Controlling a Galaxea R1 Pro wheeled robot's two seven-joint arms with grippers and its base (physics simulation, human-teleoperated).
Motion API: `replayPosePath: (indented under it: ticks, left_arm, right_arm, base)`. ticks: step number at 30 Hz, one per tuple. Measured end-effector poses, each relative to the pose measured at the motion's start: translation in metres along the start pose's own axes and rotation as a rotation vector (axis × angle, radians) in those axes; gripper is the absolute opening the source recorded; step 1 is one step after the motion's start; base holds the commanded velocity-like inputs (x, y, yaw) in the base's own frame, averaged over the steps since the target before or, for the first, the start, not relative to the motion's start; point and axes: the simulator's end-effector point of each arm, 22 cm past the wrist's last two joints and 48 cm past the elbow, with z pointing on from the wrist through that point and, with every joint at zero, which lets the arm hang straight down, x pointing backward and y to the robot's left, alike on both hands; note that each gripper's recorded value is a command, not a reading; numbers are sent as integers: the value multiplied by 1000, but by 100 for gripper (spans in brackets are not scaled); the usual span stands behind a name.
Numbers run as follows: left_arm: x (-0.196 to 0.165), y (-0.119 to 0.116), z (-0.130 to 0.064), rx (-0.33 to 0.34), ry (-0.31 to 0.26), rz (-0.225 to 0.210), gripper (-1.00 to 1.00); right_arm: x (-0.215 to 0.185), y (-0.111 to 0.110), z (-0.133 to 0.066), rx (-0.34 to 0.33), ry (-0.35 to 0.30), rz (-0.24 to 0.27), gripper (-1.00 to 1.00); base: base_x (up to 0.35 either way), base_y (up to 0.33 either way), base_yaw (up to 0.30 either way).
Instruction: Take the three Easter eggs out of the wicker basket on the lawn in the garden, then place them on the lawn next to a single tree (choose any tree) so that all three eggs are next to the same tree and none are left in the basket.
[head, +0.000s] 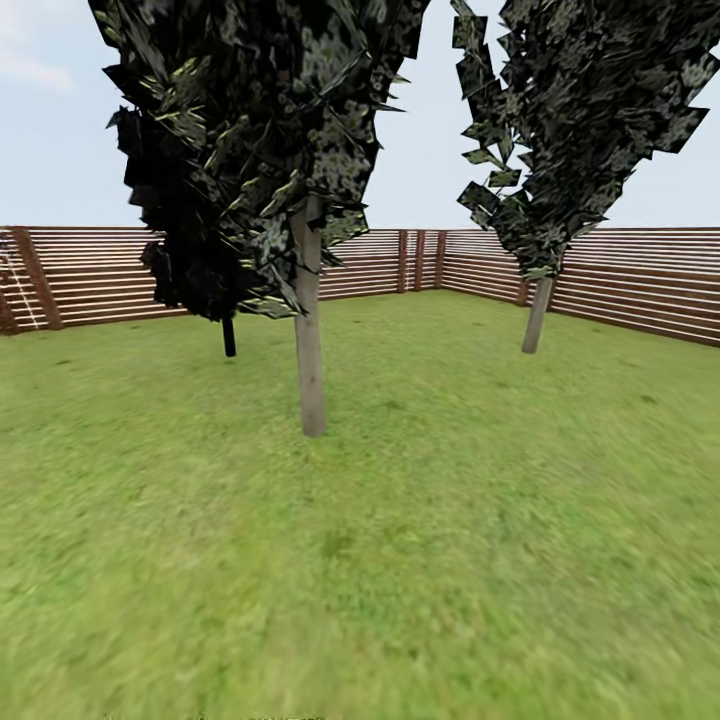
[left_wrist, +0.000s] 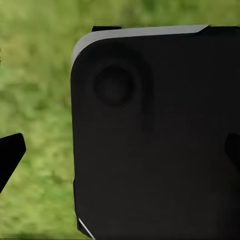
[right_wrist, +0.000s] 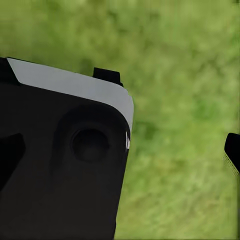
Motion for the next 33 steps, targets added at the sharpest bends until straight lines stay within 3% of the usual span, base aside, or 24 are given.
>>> replayPosePath:
  ticks: [33]
  left_arm:
    - [-1, 2, 0, -4, -2, -12, 100]
  right_arm:
    - [-1, 1, 0, 0, -1, -1, 100]
  base:
    - [0, 0, 300]
